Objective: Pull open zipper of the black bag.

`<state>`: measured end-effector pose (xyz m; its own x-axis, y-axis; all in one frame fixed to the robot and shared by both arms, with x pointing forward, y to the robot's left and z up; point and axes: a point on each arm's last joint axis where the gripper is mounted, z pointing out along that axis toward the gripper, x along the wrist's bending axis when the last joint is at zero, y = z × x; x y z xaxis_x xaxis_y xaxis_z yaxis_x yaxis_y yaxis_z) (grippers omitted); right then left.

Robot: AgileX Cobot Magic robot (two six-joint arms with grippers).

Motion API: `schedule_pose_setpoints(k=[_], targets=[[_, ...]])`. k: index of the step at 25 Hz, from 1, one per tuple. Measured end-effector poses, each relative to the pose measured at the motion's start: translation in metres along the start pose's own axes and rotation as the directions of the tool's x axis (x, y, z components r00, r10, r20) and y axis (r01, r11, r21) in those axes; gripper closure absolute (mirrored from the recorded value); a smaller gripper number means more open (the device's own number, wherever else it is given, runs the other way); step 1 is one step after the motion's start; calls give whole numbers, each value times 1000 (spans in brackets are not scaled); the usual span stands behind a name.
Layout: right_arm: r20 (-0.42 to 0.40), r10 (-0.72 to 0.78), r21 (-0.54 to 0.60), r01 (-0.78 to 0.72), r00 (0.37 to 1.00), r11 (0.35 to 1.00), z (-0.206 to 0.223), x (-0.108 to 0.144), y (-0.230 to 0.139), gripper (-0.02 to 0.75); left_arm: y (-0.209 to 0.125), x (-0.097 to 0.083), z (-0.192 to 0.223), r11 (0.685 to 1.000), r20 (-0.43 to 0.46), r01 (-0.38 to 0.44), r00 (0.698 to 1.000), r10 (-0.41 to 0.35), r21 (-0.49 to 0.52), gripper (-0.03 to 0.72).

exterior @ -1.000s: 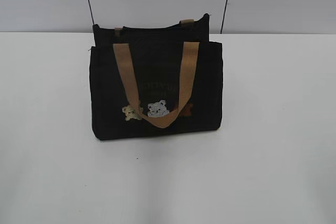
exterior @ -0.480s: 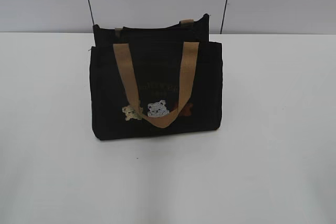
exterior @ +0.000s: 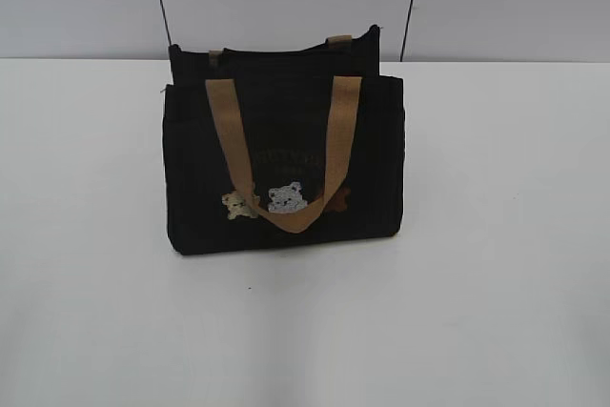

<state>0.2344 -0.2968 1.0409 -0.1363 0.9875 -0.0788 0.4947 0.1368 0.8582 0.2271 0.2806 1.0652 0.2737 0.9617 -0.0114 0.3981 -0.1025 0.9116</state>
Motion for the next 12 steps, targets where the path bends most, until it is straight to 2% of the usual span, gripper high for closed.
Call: schedule_pose_setpoints(k=[6,12], targets=[[45,29,3,-29,999,1000,0,0,0,201,-1,-1,-1,1000,-14,3,1000,-3,-10,249],[45,32,3,-32,998,999,0,1,0,201,-1,-1,-1,1000,-14,3,1000,-3,-10,251]])
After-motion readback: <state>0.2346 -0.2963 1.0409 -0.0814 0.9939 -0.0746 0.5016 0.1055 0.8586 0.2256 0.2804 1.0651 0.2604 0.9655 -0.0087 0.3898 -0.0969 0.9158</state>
